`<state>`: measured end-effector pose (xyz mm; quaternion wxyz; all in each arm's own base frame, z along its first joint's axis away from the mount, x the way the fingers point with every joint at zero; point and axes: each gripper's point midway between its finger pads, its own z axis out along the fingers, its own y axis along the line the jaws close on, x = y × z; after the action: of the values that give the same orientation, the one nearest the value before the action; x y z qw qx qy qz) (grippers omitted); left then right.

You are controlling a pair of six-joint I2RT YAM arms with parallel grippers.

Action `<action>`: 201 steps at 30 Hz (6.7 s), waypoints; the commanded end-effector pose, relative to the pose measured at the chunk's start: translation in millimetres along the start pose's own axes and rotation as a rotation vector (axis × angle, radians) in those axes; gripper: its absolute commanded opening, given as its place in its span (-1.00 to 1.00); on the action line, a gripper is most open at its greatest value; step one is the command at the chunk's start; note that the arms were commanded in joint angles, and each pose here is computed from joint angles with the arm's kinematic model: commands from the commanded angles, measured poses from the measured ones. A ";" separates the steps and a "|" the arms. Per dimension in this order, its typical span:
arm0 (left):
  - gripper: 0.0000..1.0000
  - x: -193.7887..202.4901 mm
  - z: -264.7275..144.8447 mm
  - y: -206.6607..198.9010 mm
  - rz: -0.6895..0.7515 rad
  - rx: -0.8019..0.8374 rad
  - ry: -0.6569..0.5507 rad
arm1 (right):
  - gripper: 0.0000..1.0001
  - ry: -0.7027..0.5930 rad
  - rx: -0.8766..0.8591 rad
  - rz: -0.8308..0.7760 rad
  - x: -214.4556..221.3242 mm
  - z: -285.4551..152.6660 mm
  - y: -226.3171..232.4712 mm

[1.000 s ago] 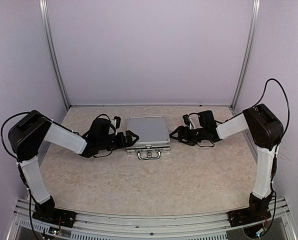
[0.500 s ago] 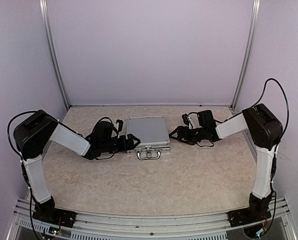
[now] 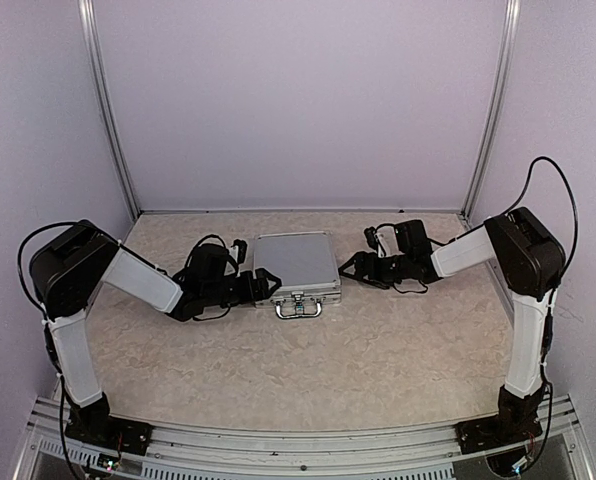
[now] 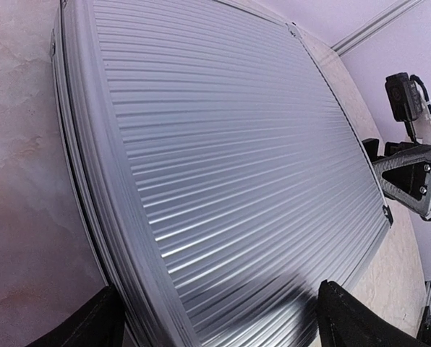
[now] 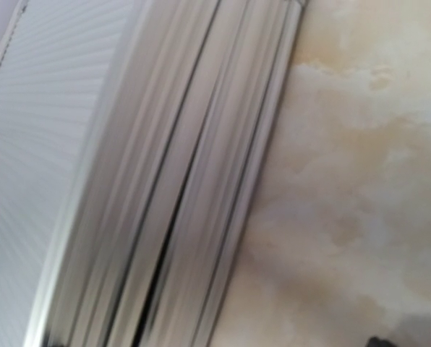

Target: Pack up texas hold em set

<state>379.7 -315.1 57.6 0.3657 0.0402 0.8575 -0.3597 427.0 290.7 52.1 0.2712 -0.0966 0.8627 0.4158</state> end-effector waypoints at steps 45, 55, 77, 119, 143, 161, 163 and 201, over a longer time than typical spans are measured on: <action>0.98 -19.9 -46.4 -110.9 0.094 0.240 -0.051 | 0.72 0.028 0.084 -0.291 40.8 -38.0 98.8; 0.98 -41.0 -104.4 -143.8 0.137 0.397 -0.195 | 0.73 -0.214 0.125 -0.294 -10.3 -113.7 111.7; 0.98 -17.6 -12.2 -62.1 0.110 0.120 -0.061 | 0.82 -0.096 0.186 -0.199 -57.8 -26.3 35.4; 0.97 24.8 18.3 -15.9 -0.027 -0.016 0.049 | 0.70 0.051 0.105 -0.135 -8.1 9.2 10.0; 0.74 64.2 2.1 -26.2 -0.035 0.059 0.112 | 0.46 0.091 0.064 -0.146 36.3 -2.2 36.6; 0.74 100.2 -24.2 -76.5 0.054 0.113 0.152 | 0.41 0.092 0.064 -0.219 90.9 -41.6 87.5; 0.74 95.5 -27.3 -78.3 0.054 0.112 0.138 | 0.40 0.091 0.074 -0.220 93.0 -45.3 86.6; 0.98 68.7 -61.9 -72.6 0.077 0.033 0.021 | 0.64 0.171 0.103 -0.229 102.6 6.3 107.9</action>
<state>270.6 -345.9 76.2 0.3563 0.0795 0.8574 -0.3628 297.1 357.5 64.6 0.2480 -0.2081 0.8885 0.3253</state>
